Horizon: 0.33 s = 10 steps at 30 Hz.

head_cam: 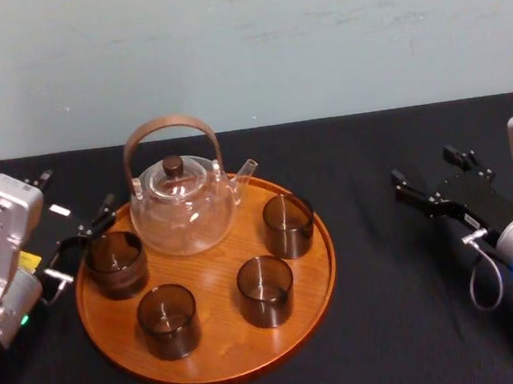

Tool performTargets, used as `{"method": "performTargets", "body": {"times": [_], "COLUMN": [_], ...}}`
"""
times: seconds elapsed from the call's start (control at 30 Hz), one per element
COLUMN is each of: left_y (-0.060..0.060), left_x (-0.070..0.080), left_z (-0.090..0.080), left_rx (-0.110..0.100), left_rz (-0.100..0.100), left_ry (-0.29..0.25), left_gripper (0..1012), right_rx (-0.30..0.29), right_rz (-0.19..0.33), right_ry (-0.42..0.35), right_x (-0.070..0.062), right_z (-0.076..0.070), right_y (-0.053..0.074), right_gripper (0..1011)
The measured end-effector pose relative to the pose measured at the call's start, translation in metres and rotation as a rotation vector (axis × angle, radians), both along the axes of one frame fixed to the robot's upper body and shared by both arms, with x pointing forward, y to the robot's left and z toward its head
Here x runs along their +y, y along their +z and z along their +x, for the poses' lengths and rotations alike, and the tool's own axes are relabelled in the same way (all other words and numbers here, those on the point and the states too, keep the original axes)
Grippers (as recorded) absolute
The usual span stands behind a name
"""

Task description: Pick up the glass from the table and place it on the tray.

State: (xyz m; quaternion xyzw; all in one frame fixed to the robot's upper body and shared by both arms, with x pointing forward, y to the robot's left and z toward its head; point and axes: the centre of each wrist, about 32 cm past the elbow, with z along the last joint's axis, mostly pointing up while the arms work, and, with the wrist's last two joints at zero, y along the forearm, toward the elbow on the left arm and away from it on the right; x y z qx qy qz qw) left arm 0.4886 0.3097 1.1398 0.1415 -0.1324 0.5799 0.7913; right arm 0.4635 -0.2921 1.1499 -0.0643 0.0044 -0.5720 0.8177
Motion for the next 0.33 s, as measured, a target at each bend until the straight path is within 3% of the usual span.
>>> {"method": "performTargets", "body": {"times": [0.33], "left_y": [0.0000], "left_x": [0.0000], "left_z": [0.0000], "left_rx": [0.000], "left_rz": [0.000], "left_ry": [0.000], "left_gripper": [1002], "right_rx": [0.000], "right_rz": [0.000], "right_ry": [0.004], "right_x": [0.0001], "right_z": [-0.0001], "right_y": [0.0004], "right_gripper": [1002]}}
